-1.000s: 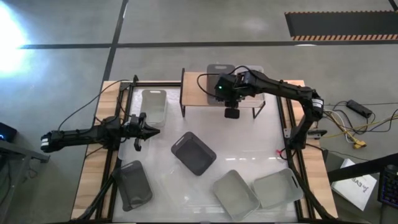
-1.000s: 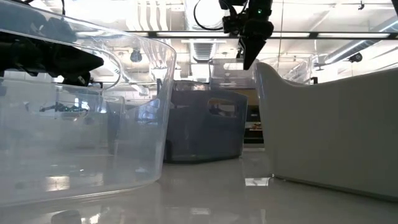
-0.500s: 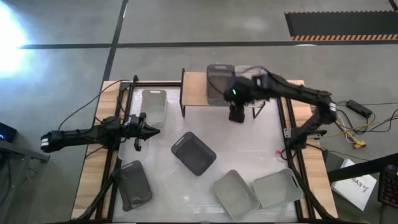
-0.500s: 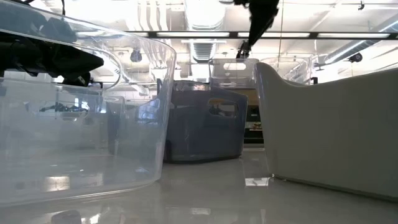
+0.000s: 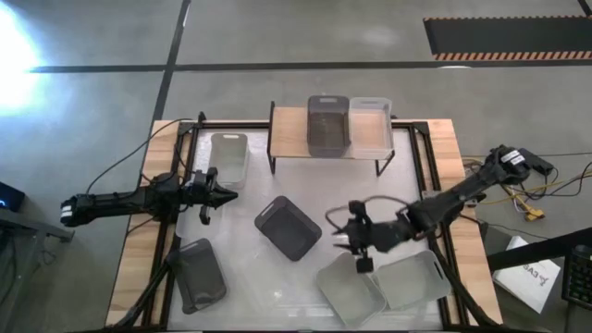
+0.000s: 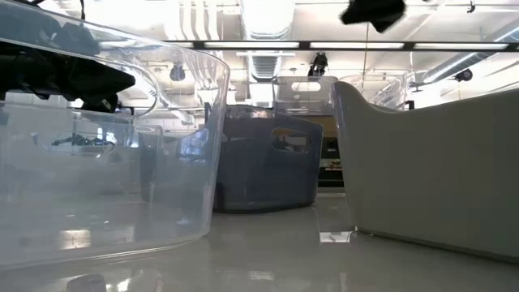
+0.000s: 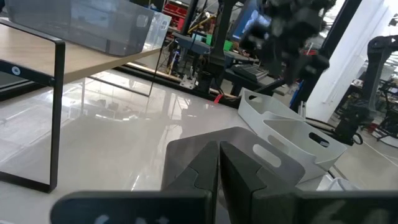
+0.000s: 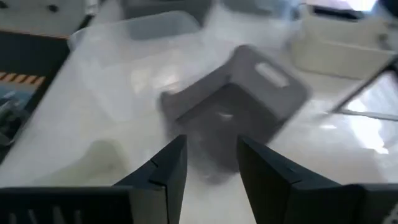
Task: Stack baskets on shelf by color
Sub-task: Put the top gray bin on the shelf
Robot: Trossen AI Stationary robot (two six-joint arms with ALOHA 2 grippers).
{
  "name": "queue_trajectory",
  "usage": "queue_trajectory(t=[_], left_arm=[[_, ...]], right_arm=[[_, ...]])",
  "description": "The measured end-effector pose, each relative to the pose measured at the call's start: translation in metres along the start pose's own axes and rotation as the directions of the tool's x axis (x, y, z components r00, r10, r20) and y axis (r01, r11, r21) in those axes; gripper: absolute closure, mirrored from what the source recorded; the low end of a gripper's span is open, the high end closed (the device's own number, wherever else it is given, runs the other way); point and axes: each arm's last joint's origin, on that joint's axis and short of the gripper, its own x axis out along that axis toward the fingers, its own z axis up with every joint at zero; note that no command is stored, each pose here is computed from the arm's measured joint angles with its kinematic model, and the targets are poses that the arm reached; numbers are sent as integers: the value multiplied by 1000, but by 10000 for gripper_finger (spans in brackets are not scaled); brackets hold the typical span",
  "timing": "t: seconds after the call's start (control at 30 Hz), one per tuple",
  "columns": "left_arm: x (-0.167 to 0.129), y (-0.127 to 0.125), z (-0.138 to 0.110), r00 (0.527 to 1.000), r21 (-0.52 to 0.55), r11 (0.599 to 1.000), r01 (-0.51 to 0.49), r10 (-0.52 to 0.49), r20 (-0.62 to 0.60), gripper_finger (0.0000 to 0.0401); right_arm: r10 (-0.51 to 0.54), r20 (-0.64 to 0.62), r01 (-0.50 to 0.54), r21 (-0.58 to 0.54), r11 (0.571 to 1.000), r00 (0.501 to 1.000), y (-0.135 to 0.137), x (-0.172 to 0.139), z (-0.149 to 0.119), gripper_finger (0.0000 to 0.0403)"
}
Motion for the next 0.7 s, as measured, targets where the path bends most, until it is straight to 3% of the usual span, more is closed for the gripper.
queue_trajectory(t=[0.37,0.5,0.6,0.7], left_arm=[[0,0,1,1000,1,1000,-3,3,8,401],[-1,-2,13,988,4,999,-32,31,149,401],[-3,-5,23,967,-85,996,25,-3,253,401],[-6,-8,33,931,-109,993,49,-6,366,401]], right_arm=[[63,-70,-57,74,996,996,22,2,-45,308],[104,-99,-97,68,993,990,34,-9,-51,321],[130,-116,-122,73,990,985,41,-23,-54,331],[103,-88,-96,78,992,991,44,-40,-54,340]])
